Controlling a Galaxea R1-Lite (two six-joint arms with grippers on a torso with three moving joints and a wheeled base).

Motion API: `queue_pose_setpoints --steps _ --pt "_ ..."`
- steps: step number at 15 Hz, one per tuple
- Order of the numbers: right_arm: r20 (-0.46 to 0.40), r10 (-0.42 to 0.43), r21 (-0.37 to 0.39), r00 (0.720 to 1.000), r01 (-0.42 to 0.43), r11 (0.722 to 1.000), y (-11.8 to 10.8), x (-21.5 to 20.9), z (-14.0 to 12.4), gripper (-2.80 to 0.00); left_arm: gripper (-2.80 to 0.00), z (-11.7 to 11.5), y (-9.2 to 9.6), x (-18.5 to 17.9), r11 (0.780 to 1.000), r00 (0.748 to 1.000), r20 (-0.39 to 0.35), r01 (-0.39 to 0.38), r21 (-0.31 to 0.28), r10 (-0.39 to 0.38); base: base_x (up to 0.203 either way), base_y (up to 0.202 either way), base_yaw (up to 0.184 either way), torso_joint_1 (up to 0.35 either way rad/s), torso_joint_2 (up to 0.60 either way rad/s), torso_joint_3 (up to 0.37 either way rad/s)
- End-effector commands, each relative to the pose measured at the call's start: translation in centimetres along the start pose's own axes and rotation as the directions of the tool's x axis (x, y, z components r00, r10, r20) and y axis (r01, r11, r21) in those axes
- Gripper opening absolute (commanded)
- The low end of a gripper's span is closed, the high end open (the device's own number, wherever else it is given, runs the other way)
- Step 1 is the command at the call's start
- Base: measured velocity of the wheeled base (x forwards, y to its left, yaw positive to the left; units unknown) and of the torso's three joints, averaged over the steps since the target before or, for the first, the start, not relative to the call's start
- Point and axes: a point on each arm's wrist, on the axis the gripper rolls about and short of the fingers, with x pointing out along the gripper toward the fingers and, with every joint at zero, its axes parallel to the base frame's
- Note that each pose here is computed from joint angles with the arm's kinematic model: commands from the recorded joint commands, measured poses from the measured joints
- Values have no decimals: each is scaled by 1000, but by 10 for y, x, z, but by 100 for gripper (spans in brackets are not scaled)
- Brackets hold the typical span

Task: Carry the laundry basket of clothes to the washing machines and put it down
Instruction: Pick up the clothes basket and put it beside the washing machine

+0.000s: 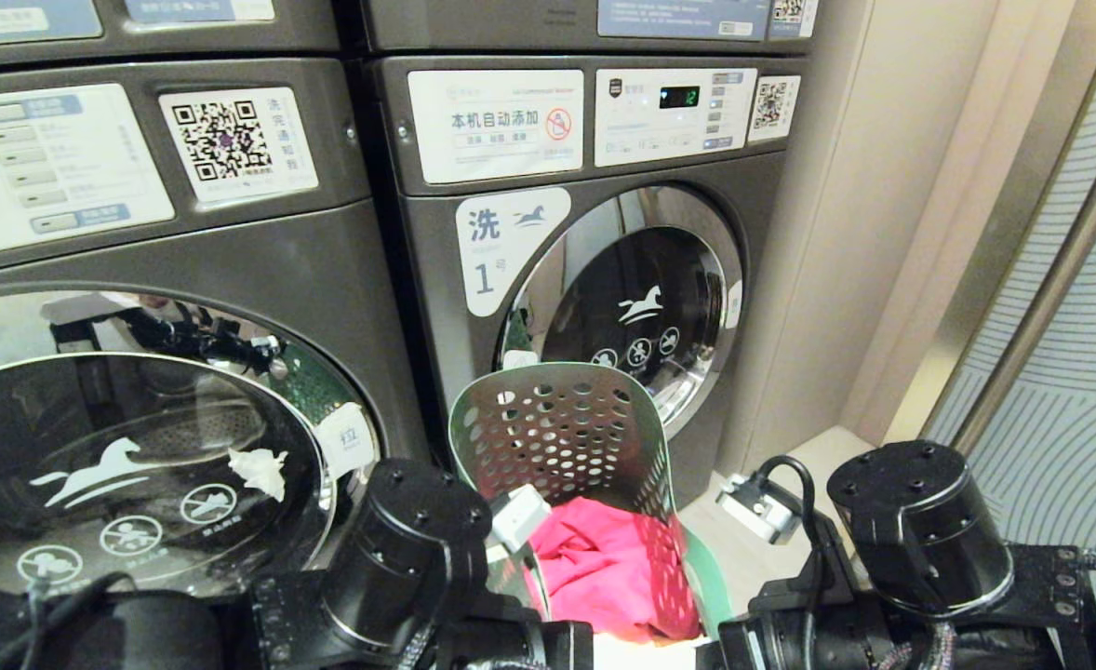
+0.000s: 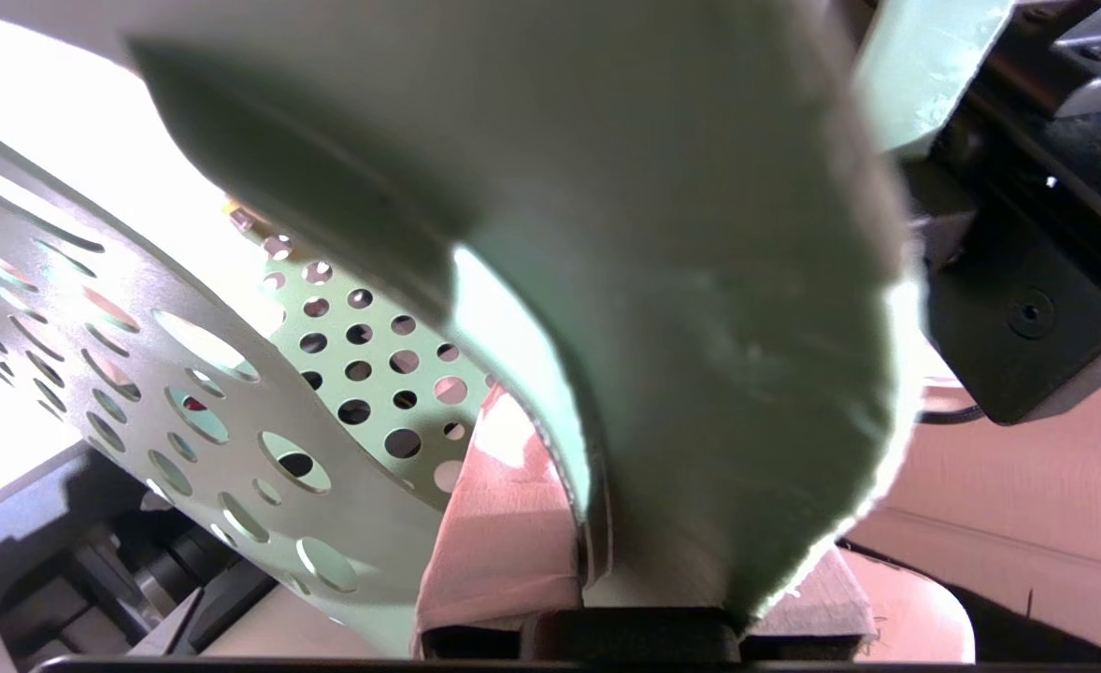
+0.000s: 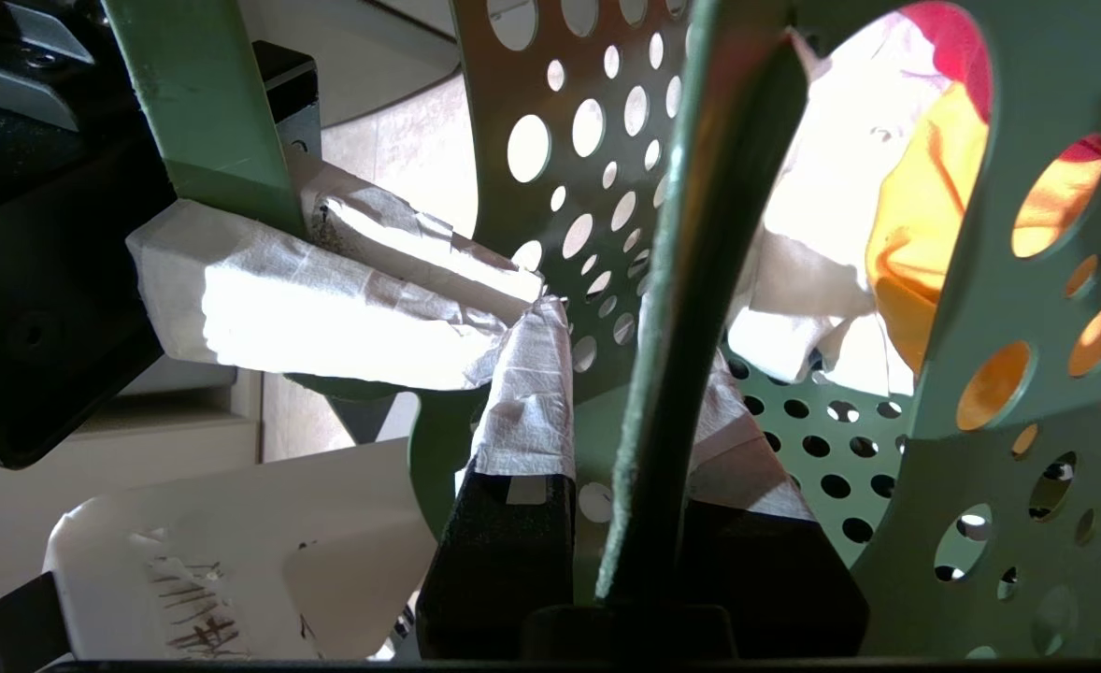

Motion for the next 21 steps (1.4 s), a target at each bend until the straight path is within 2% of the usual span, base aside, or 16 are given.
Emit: queue_pose_setpoints --steps 1,5,10,15,21 --pt "0 3 4 1000 -3 1000 0 0 0 -280 -280 0 0 1 1000 1000 -2 0 -5 0 -192 0 4 -2 0 7" --pt "-4 -10 10 1000 10 1000 -2 3 0 -280 -280 0 3 5 1000 1000 -8 -10 -10 10 -175 0 2 0 1 5" --pt "-7 -33 27 999 34 999 -7 6 0 -280 -280 4 3 10 1000 1000 20 -4 -5 4 0 0 0 0 0 0" --pt "55 -109 56 992 106 993 -18 0 6 -280 -280 7 0 12 1000 999 31 8 4 -8 0 0 0 0 0 0" --pt "96 -102 52 990 97 994 -15 -7 13 -280 -280 24 -11 27 999 998 57 35 22 -36 0 0 0 1 1 -23"
